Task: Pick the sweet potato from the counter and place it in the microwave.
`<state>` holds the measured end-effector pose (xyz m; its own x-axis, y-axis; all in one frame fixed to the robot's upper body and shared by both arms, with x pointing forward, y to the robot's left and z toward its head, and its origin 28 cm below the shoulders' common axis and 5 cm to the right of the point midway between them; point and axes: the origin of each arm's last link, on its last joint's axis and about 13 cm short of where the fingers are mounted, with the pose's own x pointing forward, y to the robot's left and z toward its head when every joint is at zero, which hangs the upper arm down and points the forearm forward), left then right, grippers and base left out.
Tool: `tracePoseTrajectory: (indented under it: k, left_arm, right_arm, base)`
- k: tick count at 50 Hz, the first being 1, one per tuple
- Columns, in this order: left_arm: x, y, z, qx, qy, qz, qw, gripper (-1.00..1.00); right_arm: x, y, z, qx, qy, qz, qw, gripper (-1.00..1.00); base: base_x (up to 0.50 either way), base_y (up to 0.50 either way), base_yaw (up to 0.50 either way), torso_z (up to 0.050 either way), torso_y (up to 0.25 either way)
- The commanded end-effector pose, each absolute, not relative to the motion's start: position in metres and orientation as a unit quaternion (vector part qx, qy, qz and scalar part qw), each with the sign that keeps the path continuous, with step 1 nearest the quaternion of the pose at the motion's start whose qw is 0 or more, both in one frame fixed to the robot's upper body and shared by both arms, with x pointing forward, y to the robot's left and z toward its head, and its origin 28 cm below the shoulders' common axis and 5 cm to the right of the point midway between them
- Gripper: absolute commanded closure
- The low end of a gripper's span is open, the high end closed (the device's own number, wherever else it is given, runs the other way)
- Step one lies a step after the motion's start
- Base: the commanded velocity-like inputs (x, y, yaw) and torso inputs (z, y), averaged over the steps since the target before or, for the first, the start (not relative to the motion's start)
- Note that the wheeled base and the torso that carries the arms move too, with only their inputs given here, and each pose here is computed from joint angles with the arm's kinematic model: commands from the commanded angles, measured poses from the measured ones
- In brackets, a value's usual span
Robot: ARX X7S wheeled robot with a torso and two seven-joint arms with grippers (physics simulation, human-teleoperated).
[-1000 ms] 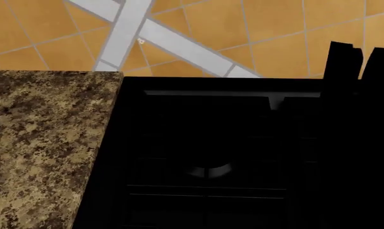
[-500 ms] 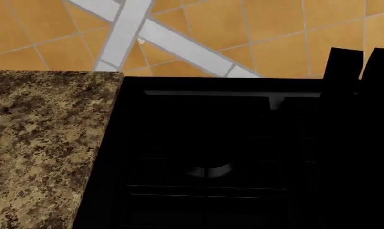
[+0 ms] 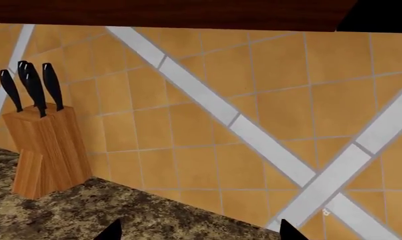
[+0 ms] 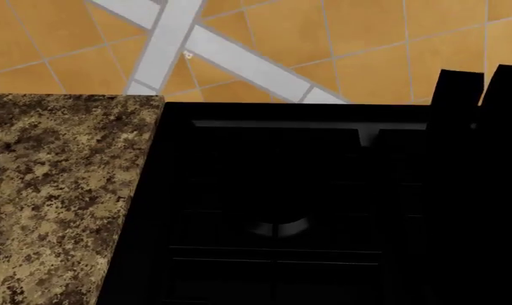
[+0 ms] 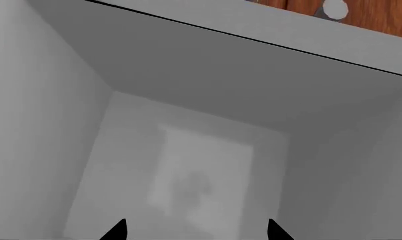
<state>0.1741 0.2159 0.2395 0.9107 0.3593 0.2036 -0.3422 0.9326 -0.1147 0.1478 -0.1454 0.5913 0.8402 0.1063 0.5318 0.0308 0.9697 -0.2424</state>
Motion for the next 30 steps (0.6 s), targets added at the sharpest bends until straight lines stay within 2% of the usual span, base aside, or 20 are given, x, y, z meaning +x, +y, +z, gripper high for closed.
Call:
tracePoseTrajectory:
  k: [1, 30]
  left_arm:
    - [0.174, 0.217, 0.24, -0.038, -0.112, 0.181, 0.976, -1.0]
    - [0.172, 0.218, 0.239, -0.036, -0.11, 0.189, 0.975, -1.0]
  right_arm:
    - [0.139, -0.149, 0.588, -0.125, -0.29, 0.022, 0.949, -1.0]
    - [0.112, -0.167, 0.572, -0.126, -0.284, 0.052, 0.949, -1.0]
  base:
    - [0.0, 0.0, 0.0, 0.0, 0.0]
    - [0.0, 0.0, 0.0, 0.0, 0.0]
